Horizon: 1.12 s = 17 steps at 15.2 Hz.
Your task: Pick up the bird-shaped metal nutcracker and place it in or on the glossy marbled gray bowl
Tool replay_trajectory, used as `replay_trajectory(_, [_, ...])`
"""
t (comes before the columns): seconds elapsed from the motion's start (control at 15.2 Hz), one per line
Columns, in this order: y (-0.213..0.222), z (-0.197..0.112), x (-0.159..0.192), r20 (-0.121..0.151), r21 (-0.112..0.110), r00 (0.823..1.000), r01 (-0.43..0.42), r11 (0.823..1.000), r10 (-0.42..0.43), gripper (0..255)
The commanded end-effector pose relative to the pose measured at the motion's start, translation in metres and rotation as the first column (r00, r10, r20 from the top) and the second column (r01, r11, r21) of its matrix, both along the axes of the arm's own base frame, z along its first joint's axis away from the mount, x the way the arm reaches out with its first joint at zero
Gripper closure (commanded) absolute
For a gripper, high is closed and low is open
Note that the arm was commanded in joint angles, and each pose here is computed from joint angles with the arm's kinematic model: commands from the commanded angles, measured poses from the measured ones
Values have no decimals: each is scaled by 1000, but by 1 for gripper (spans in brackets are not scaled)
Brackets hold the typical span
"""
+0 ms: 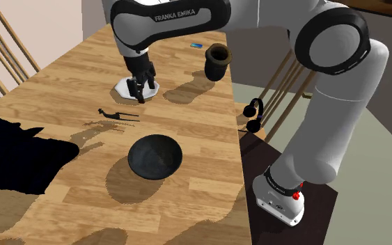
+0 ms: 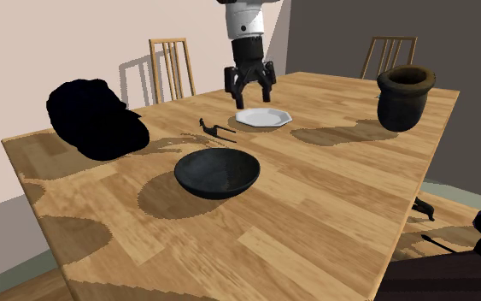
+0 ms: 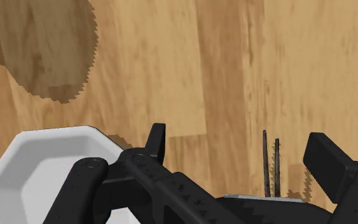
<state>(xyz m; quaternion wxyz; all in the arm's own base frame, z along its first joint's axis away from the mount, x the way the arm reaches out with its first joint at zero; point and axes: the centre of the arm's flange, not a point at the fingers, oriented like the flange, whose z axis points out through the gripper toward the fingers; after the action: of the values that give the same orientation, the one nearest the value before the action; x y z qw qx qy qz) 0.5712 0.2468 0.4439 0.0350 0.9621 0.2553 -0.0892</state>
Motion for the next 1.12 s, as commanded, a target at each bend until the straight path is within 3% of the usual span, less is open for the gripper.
replay_trajectory(0.0, [22,-9,11,-7,-4,1000,-30,1000,30,0])
replay_trajectory(0.53, [113,-48,61,-38,-15,988,-149,989,148,0])
replay_trajectory(1.06, [108,-88,55,-38,-15,988,-150,989,149,0])
